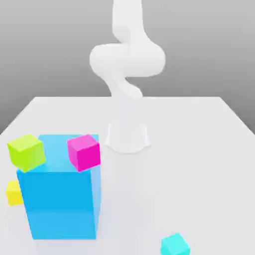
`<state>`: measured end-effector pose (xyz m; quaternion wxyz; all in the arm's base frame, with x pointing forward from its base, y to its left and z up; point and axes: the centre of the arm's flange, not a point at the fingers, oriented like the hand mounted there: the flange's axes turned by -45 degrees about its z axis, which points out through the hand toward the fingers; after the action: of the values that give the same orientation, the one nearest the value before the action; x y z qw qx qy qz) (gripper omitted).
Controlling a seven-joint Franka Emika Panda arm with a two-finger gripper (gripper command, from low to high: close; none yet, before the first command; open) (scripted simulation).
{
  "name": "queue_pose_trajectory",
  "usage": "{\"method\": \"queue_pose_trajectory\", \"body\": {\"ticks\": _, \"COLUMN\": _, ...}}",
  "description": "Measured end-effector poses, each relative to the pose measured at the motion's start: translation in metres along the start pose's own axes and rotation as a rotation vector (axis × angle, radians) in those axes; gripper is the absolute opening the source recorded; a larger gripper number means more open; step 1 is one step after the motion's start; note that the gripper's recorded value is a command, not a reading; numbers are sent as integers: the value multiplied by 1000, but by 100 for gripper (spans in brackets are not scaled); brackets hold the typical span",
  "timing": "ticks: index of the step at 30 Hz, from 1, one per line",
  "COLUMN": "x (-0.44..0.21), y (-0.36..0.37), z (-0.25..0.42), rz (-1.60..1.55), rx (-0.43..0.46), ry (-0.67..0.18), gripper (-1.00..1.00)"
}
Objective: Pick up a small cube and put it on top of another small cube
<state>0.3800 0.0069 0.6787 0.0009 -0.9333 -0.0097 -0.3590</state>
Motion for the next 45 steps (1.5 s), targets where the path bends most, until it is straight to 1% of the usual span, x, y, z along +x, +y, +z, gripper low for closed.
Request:
{"method": "queue_pose_trajectory", "body": {"ticks": 6, "x": -8, "y": -19, "z": 113, "rz": -80, "rx": 24, "ry": -158, "gripper": 0}}
{"method": "queue_pose_trajectory", "body": {"ticks": 13, "x": -49, "y": -46, "z": 235, "rz": -174, "rx": 58, "ry": -337, "gripper": 0}}
{"method": "queue_pose_trajectory", "body": {"ticks": 20, "x": -121, "y": -77, "z": 342, "rz": -278, "rx": 101, "ry": -515, "gripper": 0}}
{"method": "queue_pose_trajectory", "body": {"ticks": 27, "x": -218, "y": -97, "z": 429, "rz": -368, "rx": 145, "ry": -692, "gripper": 0}}
{"method": "queue_pose_trajectory", "body": {"ticks": 29, "x": -242, "y": -100, "z": 450, "rz": -380, "rx": 151, "ry": -716, "gripper": 0}}
{"method": "queue_pose_trajectory", "body": {"ticks": 32, "x": -271, "y": -101, "z": 480, "rz": -383, "rx": 153, "ry": -722, "gripper": 0}}
{"method": "queue_pose_trajectory", "body": {"ticks": 33, "x": -278, "y": -101, "z": 487, "rz": -384, "rx": 153, "ry": -723, "gripper": -100}}
{"method": "queue_pose_trajectory", "body": {"ticks": 40, "x": -278, "y": -102, "z": 487, "rz": -384, "rx": 154, "ry": -723, "gripper": -100}}
{"method": "queue_pose_trajectory", "body": {"ticks": 44, "x": -247, "y": -101, "z": 453, "rz": -384, "rx": 154, "ry": -723, "gripper": -100}}
{"method": "queue_pose_trajectory", "body": {"ticks": 45, "x": -236, "y": -94, "z": 444, "rz": -359, "rx": 143, "ry": -725, "gripper": -100}}
